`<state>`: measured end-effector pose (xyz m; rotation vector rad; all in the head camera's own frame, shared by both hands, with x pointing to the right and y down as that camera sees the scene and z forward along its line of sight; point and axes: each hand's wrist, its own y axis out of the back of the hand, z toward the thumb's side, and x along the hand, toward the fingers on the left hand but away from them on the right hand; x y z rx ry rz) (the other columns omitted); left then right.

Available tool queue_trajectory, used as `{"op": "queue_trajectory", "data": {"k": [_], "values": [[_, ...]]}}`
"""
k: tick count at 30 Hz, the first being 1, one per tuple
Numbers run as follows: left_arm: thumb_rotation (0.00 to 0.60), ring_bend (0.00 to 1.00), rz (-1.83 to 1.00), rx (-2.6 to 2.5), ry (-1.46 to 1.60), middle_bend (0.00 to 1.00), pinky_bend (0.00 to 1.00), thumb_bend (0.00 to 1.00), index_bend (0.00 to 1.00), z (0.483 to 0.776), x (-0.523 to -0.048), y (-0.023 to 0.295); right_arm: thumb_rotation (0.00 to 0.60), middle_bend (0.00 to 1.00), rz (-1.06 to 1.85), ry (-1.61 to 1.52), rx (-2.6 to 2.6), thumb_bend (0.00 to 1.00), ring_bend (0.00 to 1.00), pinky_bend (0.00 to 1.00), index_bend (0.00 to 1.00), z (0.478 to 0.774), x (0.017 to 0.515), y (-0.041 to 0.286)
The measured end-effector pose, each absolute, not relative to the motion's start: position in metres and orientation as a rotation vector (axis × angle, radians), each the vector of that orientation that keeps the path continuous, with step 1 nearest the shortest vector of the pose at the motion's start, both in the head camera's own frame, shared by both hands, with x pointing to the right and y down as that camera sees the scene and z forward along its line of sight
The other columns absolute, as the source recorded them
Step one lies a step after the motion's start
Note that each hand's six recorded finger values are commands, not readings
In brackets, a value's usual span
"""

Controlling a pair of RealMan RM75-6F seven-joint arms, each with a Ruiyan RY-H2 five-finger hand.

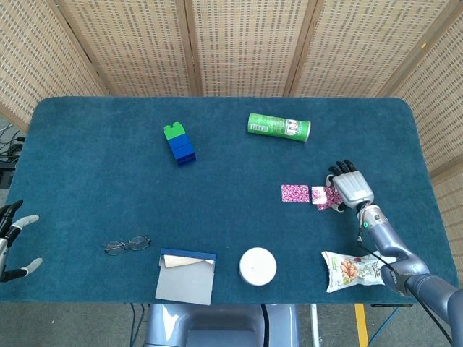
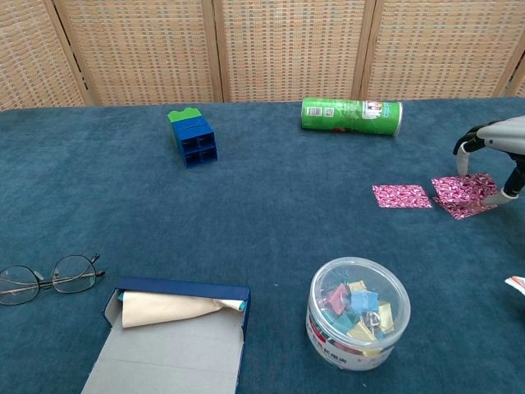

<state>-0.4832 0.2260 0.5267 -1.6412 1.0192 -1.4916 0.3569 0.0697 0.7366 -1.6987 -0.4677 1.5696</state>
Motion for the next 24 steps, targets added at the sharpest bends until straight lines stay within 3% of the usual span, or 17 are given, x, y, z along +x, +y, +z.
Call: {"op": "queue_trajectory", "data": {"k": [4,14,24], "values": [[0.6,0.0,-1.492,-1.64,1.019,0.03,0.04,0.18,0.22,0.526,-0.483,0.226,0.6,0.16,1.585,-0.461,-1.694,0.26,0.0,0.0,0.36,0.74,0.361,0.07],[0.6,0.0,-1.493,-1.639,1.018,0.03,0.04,0.18,0.22,0.526,-0.483,0.227,0.6,0.11,1.622,-0.448,-1.692,0.26,0.0,0.0,0.2,0.746,0.372,0.071],[0.6,0.0,-1.484,-1.64,1.02,0.03,0.04,0.18,0.22,0.525,-0.483,0.226,0.6,0.11,1.584,-0.484,-1.72,0.26,0.0,0.0,0.19,0.739,0.36,0.069]]}}
